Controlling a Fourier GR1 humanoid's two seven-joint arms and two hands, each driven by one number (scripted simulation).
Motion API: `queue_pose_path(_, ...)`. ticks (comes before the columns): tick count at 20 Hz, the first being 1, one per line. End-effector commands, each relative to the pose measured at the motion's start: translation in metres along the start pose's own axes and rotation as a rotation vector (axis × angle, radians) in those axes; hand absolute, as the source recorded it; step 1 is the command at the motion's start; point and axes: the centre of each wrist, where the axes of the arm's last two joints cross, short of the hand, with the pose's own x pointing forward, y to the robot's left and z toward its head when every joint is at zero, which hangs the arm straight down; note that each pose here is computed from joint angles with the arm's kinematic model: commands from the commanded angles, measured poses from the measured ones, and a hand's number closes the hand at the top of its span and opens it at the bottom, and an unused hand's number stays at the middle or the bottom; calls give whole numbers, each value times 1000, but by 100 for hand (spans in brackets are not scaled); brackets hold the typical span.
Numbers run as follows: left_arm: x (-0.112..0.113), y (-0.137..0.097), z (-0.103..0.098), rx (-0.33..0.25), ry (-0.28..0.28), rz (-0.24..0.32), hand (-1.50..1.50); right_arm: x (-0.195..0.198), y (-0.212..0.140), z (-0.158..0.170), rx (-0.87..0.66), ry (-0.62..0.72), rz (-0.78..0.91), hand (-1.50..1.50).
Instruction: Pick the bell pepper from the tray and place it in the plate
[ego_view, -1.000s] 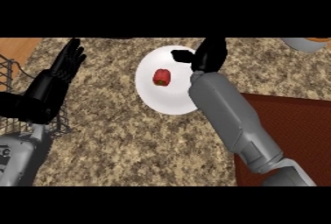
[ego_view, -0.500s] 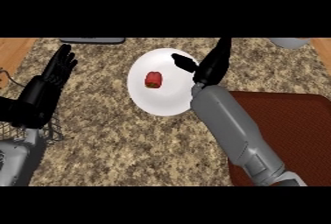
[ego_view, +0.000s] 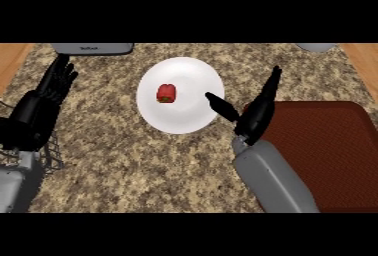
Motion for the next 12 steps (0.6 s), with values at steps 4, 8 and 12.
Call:
queue_pose_path(4,3,7,4,7,-14,-3,0,-16,-69,27,-23,-8,24,-150)
queue_pose_path(8,9,0,9,-24,17,3,0,-22,-107,43,-12,-14,21,-150)
queue_pose_path(12,14,-7,4,2,-11,5,0,-33,-136,53,-50,-37,95,-150)
